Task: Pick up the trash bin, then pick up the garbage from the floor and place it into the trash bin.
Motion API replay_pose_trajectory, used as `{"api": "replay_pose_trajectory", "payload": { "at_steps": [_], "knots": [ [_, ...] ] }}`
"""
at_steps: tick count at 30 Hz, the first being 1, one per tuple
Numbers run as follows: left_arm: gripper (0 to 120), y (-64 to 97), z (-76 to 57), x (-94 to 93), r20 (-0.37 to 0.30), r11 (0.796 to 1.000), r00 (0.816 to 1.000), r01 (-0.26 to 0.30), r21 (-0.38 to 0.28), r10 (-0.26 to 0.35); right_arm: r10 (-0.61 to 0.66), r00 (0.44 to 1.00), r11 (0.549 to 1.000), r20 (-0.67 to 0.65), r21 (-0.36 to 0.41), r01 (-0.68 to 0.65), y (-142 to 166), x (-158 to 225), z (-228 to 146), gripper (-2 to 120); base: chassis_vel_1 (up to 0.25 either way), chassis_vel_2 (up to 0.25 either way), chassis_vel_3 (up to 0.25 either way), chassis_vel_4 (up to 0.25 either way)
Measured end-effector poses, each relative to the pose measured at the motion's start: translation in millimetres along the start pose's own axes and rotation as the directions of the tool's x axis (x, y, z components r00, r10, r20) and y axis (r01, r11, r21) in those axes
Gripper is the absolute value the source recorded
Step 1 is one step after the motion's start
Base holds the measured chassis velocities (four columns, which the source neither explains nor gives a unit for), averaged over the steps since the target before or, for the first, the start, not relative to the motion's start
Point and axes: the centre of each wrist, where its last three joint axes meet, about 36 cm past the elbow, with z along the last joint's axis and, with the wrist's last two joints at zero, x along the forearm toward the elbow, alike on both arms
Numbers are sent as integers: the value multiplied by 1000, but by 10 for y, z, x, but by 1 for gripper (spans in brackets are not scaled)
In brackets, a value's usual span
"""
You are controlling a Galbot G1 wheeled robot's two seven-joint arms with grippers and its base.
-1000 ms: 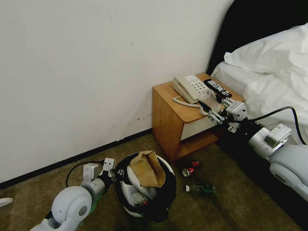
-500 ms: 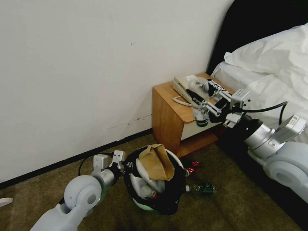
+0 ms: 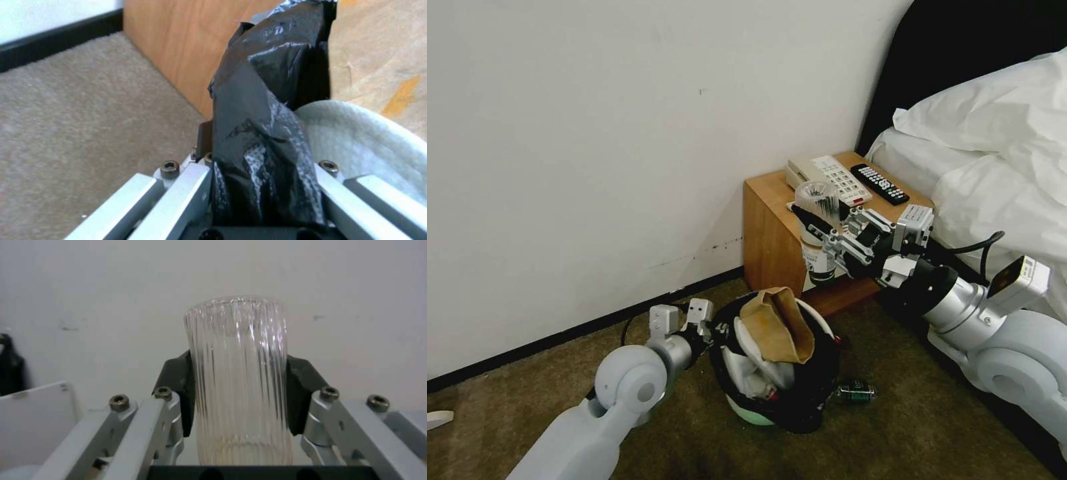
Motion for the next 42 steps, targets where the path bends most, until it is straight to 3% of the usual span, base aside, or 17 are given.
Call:
{"api": "replay_pose_trajectory", "payload": {
  "at_steps": [6, 19, 42],
  "knots": [
    [4, -106, 75, -122, -24, 1000, 1000, -10, 16, 11, -30, 1000, 999, -3, -24, 30, 55, 23, 70, 36, 0, 0, 0, 0],
    [4, -144, 128, -205, -45, 1000, 999, -2, 26, 3, -95, 995, 991, -19, -102, 92, 237, 18, 300, 36, 0, 0, 0, 0],
    [4, -98, 12, -67, -27, 994, 999, -19, 109, 22, -91, 990, 984, -108, -161, 73, 268, 149, 871, 36, 0, 0, 0, 0]
  ]
}}
